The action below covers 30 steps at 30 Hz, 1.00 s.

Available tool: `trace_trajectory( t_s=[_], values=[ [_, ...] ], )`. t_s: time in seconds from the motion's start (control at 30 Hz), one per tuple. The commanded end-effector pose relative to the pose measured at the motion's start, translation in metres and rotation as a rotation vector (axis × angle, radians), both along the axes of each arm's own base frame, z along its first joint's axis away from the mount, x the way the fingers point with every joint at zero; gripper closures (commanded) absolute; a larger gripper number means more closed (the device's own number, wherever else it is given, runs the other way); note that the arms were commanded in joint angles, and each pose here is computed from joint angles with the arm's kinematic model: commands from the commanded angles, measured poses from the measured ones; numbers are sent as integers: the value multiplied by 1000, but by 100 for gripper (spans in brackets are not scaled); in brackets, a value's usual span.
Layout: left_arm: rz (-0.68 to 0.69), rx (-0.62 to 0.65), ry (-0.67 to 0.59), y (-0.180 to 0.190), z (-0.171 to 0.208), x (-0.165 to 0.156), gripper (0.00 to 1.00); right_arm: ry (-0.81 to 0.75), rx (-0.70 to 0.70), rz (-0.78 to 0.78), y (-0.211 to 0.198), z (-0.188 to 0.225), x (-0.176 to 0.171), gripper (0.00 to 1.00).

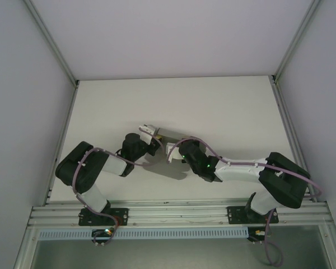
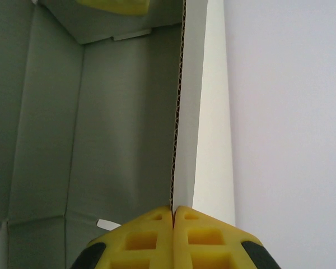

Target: Assemble paper box

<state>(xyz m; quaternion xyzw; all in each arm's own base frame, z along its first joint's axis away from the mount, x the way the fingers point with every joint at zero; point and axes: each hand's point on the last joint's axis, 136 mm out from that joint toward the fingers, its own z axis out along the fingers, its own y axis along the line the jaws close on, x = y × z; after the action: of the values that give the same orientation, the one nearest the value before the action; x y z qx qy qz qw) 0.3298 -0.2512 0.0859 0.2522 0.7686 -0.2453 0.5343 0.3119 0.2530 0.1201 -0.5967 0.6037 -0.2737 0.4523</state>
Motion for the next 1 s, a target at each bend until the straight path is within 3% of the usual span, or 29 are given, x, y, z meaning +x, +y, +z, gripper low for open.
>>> trace_trajectory(
  t_s=[0.0, 0.13, 0.2, 0.3, 0.47, 0.57, 0.7, 0.97],
  values=[
    [84, -45, -73, 6, 22, 18, 76, 182, -33, 90, 4, -31, -26, 98],
    [83, -49, -88, 5, 24, 18, 87, 200, -21, 85, 6, -27, -25, 98],
    [83, -44, -88, 5, 22, 18, 95, 199, 1, 76, 6, -22, -24, 92],
    [74, -32, -85, 5, 16, 15, 100, 179, 107, 47, 9, 3, -20, 63],
    [57, -10, -63, 6, 4, 8, 100, 188, 490, 49, 12, 82, -23, 33],
    [38, -5, -44, 3, -3, 4, 100, 222, 756, 49, -1, 120, -22, 26],
    [-2, -16, -38, -3, -8, -1, 100, 353, 1009, -31, -19, 130, -2, 25],
    [-58, -4, -15, -13, -18, -10, 100, 613, 920, -204, 12, 75, 49, 29]
  ],
)
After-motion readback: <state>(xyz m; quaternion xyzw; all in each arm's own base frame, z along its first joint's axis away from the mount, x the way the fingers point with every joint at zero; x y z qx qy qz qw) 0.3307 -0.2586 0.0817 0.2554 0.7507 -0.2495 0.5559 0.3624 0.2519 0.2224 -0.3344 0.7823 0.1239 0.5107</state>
